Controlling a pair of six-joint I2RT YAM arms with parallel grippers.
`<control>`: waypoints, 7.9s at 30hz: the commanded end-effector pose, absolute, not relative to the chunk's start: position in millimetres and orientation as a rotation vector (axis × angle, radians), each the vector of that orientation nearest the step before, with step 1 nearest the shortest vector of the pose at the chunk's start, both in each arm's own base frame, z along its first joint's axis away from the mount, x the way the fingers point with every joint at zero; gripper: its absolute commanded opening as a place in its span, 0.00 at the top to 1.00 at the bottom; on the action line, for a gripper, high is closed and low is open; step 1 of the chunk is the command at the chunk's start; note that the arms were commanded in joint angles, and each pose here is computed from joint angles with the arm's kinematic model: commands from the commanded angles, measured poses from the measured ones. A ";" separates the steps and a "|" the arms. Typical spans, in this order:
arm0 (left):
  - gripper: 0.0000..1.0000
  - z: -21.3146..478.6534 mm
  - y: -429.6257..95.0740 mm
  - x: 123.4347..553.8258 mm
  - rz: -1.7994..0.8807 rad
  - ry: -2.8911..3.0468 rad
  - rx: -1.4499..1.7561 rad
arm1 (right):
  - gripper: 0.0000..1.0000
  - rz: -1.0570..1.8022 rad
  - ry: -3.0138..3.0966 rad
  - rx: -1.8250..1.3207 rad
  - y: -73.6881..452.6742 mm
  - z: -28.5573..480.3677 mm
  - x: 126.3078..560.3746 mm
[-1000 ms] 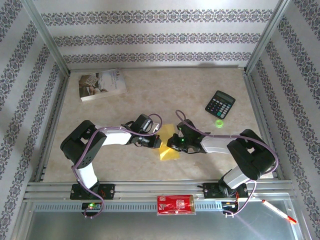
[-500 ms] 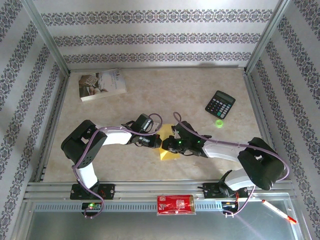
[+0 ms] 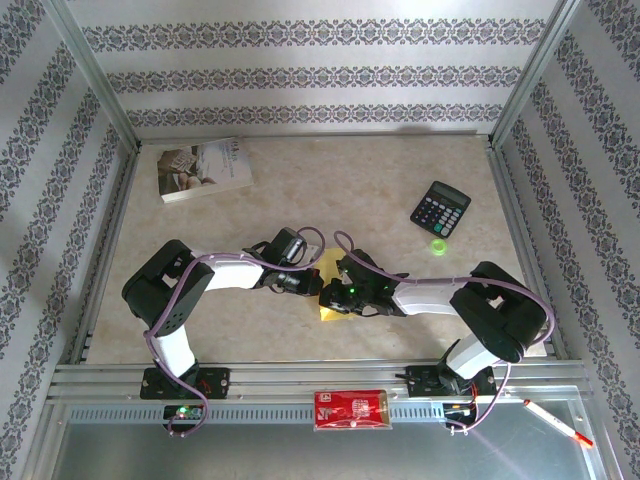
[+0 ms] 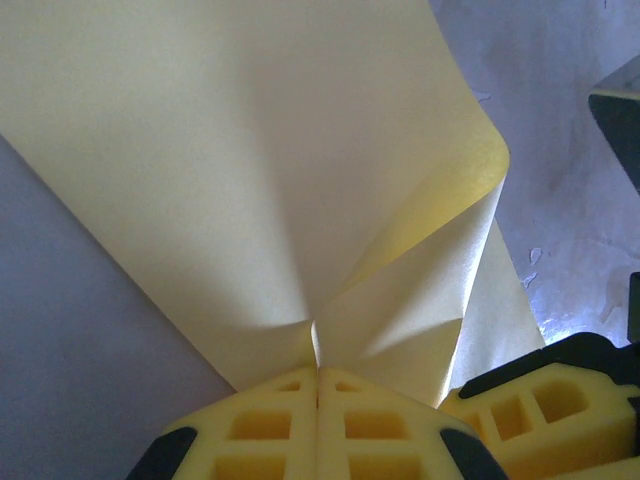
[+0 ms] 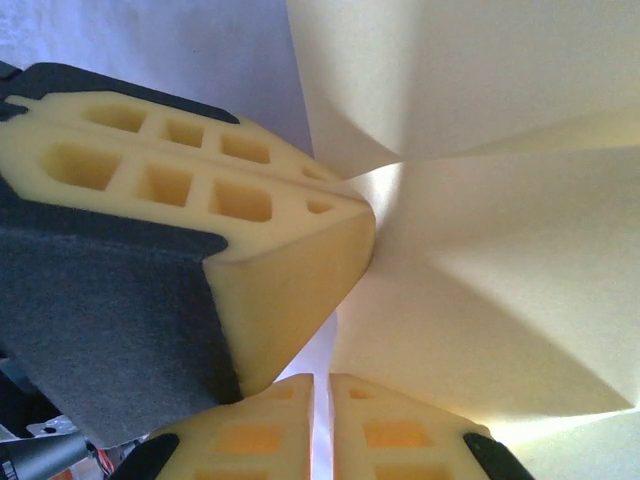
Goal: Fold a paper plane with a square sheet of paper (pick it up from the middle)
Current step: Fold the triangle a second time at the center of the table.
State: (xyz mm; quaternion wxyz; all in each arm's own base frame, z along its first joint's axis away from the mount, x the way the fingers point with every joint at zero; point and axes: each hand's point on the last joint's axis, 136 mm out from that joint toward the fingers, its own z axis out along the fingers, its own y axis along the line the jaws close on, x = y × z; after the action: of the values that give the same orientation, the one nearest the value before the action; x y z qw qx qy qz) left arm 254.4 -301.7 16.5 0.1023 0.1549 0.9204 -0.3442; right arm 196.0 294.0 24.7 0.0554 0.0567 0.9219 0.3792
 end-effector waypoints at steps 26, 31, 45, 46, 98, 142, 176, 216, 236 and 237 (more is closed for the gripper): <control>1.00 -35.6 -268.8 229.6 -0.767 2.920 0.435 | 0.86 1.172 2.792 0.115 295.8 35.1 186.7; 1.00 -35.6 -269.1 229.7 -0.769 2.920 0.436 | 0.86 1.153 2.820 0.123 294.7 25.0 181.3; 1.00 -36.6 -267.5 230.5 -0.751 2.922 0.438 | 0.87 1.095 2.887 0.145 286.9 1.6 164.5; 1.00 -37.2 -267.2 230.1 -0.748 2.923 0.440 | 0.88 1.094 2.889 0.144 286.8 1.1 164.3; 1.00 -40.2 -264.5 230.4 -0.722 2.934 0.440 | 0.95 1.232 2.820 0.141 285.2 30.6 155.2; 1.00 -42.4 -263.3 229.8 -0.705 2.942 0.464 | 0.94 1.229 2.715 0.229 259.8 41.9 231.2; 0.88 -1.7 -279.3 249.0 -0.773 2.839 0.438 | 0.95 1.130 2.850 0.279 248.1 -13.4 204.8; 1.00 36.0 -313.3 209.8 -1.103 2.746 0.354 | 0.96 1.132 2.803 0.420 256.0 -22.0 211.9; 1.00 24.9 -306.4 207.3 -1.219 2.774 0.221 | 0.96 1.139 2.809 0.413 257.4 -22.8 211.6; 1.00 29.0 -308.4 209.4 -1.235 2.758 0.220 | 0.96 1.140 2.809 0.413 257.9 -22.8 212.0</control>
State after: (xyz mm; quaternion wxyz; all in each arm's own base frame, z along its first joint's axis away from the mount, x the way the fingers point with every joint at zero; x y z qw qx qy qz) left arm 206.0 -306.7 18.8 0.0522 0.0867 0.9174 -0.3850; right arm 230.8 277.9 15.9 0.0730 0.1088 0.8900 0.4368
